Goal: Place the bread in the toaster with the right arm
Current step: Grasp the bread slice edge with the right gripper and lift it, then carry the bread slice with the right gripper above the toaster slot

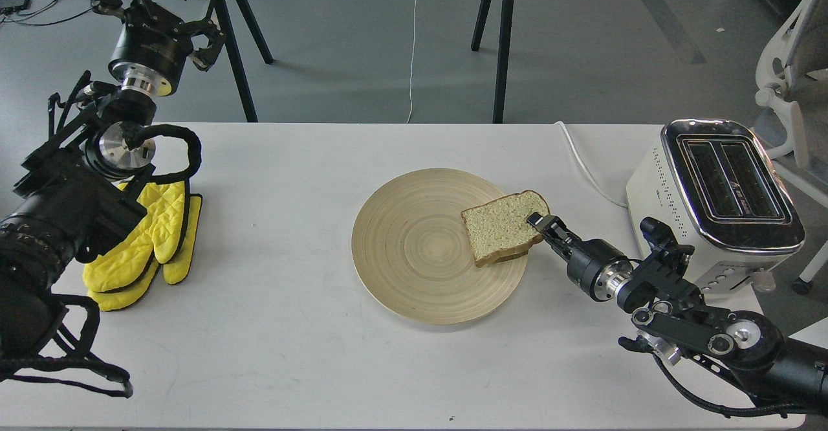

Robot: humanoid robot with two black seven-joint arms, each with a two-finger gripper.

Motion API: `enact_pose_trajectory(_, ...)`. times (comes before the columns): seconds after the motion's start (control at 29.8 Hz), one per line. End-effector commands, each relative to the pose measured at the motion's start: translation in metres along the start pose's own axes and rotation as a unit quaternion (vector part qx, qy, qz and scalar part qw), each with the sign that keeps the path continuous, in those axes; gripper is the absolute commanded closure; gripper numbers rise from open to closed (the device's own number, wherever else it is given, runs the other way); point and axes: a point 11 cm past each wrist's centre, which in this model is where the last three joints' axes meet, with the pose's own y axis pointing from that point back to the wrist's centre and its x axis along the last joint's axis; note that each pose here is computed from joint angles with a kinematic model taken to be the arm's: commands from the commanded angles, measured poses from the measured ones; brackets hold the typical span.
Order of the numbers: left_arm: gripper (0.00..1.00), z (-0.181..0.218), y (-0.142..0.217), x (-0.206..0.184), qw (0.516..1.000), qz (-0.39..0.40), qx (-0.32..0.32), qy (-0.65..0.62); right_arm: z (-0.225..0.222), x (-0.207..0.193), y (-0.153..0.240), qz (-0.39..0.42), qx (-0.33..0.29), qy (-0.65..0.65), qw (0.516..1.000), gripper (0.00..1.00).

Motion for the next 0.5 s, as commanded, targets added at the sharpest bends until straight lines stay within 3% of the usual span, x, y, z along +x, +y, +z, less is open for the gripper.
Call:
enact_pose_trajectory(0.0, 0.00, 0.000, 0.000, -0.001, 1.000, 0.000, 0.000, 0.000, -0.013, 0.011, 0.011, -0.004, 0.017, 0.006, 1.000, 0.93)
enact_pose_trajectory(0.17, 0.00, -0.001, 0.000, 0.000, 1.000, 0.000, 0.001, 0.001, -0.041, 0.070, 0.041, 0.023, 0.043, 0.054, 0.997, 0.93)
enact_pose_trajectory(0.3, 0.00, -0.002, 0.000, 0.000, 1.000, 0.000, 0.001, 0.000, -0.067, 0.141, 0.076, 0.074, 0.052, 0.149, 0.985, 0.93)
enact_pose_trajectory(0.47, 0.00, -0.002, 0.000, 0.000, 1.000, 0.000, 0.001, 0.000, -0.066, 0.194, 0.126, 0.114, 0.010, 0.243, 0.963, 0.93)
